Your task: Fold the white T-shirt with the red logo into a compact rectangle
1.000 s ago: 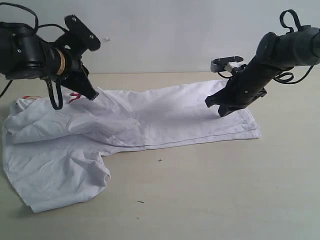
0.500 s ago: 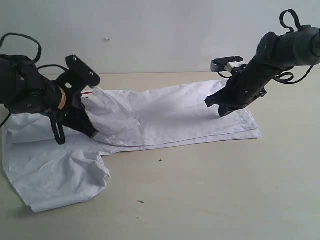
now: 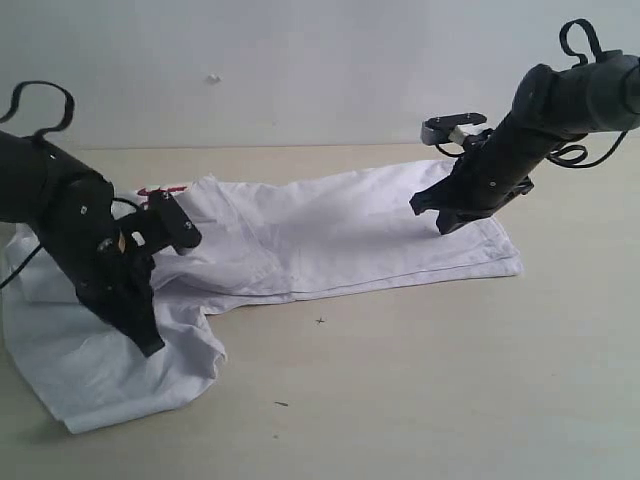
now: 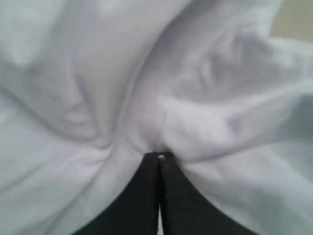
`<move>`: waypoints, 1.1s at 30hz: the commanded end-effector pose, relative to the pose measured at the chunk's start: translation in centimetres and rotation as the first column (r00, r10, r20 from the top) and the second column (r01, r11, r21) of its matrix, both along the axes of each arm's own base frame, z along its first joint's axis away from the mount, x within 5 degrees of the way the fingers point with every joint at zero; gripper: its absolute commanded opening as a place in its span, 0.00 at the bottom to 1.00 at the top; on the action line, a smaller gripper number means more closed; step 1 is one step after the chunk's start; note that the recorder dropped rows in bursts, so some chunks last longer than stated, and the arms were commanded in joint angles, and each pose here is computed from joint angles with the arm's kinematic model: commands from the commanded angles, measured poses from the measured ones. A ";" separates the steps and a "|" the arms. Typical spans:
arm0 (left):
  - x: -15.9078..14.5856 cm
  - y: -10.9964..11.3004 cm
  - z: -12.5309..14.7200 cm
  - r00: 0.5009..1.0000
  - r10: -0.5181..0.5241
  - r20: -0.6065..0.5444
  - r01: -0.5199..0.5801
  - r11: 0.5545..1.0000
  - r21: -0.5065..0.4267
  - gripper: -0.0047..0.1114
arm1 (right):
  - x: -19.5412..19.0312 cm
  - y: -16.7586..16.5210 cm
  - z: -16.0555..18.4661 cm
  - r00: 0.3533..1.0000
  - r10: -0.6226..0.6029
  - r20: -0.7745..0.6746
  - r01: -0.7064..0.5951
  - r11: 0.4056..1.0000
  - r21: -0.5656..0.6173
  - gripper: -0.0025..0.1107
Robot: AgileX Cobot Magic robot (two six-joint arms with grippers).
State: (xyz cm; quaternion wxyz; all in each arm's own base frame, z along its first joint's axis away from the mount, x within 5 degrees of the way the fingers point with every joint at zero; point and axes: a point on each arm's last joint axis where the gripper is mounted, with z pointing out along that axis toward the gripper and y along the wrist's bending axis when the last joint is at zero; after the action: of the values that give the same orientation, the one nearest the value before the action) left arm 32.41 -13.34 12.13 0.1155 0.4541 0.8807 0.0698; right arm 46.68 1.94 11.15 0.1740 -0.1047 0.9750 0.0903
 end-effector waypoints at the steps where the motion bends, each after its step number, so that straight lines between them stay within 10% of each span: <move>1: 0.2 -0.6 3.5 0.991 -0.014 0.132 0.030 0.992 -0.121 0.04 | 0.0 -0.2 0.1 1.000 -0.003 0.002 0.003 1.000 0.002 0.02; 11: 4.5 -2.0 4.2 0.891 0.159 0.424 0.018 0.923 -0.384 0.05 | 0.0 -0.2 0.1 1.000 -0.003 0.002 0.003 1.000 0.002 0.02; 15: 6.8 -1.3 3.6 0.847 0.366 0.386 -0.123 0.841 -0.526 0.28 | 0.1 -0.2 0.1 1.000 -0.006 0.011 0.006 1.000 0.000 0.02; 24: 10.3 2.1 0.4 0.871 0.434 0.231 -0.315 0.854 -0.414 0.36 | 0.1 -0.2 0.1 1.000 -0.007 0.016 0.007 1.000 -0.001 0.02; 33: 9.5 1.9 6.0 0.868 0.391 0.307 -0.240 0.871 -0.429 0.36 | 0.2 -0.3 0.1 1.000 -0.009 0.028 0.010 1.000 -0.005 0.02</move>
State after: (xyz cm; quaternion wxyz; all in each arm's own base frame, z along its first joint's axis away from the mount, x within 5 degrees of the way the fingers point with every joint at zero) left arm 42.10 -11.19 15.38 0.3313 0.2480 0.9103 0.0076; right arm 46.82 1.90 11.19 0.1814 -0.1035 0.9740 0.0878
